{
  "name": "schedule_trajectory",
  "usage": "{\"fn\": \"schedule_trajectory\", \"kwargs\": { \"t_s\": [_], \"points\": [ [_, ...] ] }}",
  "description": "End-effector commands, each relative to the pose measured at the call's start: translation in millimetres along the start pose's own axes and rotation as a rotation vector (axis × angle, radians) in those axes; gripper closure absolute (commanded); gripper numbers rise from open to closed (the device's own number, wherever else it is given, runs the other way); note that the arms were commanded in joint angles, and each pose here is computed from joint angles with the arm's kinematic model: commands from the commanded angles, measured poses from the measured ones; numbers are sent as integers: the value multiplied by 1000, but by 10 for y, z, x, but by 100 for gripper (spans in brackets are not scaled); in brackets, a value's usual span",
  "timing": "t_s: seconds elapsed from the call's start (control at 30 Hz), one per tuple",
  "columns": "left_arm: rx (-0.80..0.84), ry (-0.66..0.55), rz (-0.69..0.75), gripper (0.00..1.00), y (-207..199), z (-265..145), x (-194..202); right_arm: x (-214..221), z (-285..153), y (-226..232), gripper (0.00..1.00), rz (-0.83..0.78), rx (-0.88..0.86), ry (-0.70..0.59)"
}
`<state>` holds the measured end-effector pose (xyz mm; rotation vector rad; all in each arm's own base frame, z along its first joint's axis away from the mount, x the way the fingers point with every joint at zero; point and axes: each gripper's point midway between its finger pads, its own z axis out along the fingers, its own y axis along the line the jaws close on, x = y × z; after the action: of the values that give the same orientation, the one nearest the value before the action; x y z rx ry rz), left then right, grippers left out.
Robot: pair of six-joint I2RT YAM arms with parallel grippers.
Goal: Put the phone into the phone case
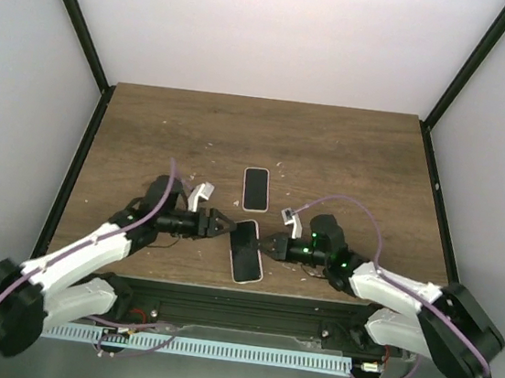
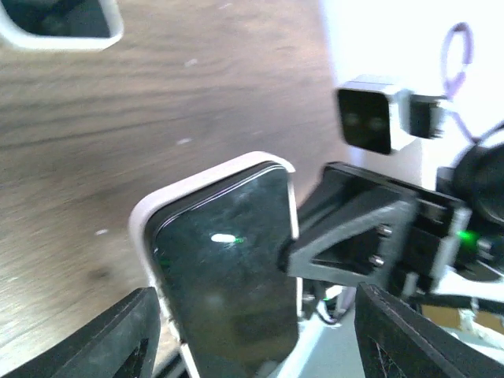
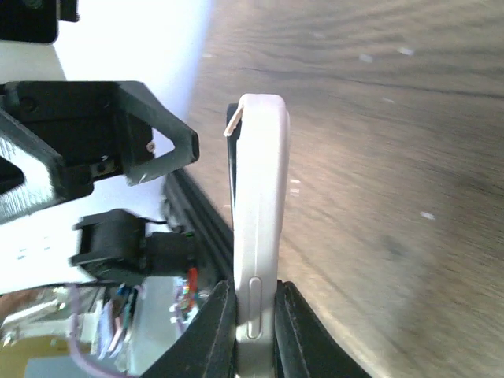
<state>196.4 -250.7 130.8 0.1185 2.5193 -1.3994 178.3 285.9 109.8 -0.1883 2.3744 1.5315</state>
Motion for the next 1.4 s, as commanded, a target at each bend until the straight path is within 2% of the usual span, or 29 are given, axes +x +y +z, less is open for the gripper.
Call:
{"fn": "schedule_trajectory", "kwargs": {
  "t_s": [0.0, 0.2, 0.37, 0.47, 0.53, 0.77, 0.8, 0.93, 1.0, 1.17, 1.2, 1.3, 1.37],
  "points": [
    [171, -69, 104, 29, -540, -361, 9, -102, -295, 720, 91, -203, -240, -48],
    [319, -83, 187, 26, -932, -617, 94, -48, -571, 1213, 91, -295, -415, -50],
    [377, -63, 229, 25, -1088, -703, 142, -13, -666, 1409, 92, -300, -503, -28],
    [378, -60, 226, 30, -1095, -705, 143, -17, -698, 1446, 92, -301, -523, -38],
    [380, -60, 219, 43, -1085, -695, 142, -17, -707, 1460, 92, -299, -529, -39],
    [403, -65, 198, 99, -1105, -680, 113, 11, -687, 1408, 90, -282, -521, -27],
    [405, -63, 198, 100, -1110, -677, 113, 14, -683, 1402, 88, -276, -519, -24],
    [388, -62, 189, 100, -1071, -646, 95, 14, -635, 1344, 75, -239, -501, -8],
    [367, -63, 184, 100, -1036, -622, 79, 11, -608, 1322, 74, -219, -495, 1],
    [314, -61, 152, 99, -977, -580, 30, -37, -541, 1272, 91, -144, -476, 7],
    [314, -61, 143, 93, -987, -583, 19, -65, -541, 1271, 93, -123, -473, -7],
    [312, -49, 101, 60, -974, -572, 21, -165, -571, 1259, 98, -48, -467, -68],
    [334, -36, 69, 46, -967, -553, 48, -258, -610, 1282, 98, -9, -474, -120]
  ]
}}
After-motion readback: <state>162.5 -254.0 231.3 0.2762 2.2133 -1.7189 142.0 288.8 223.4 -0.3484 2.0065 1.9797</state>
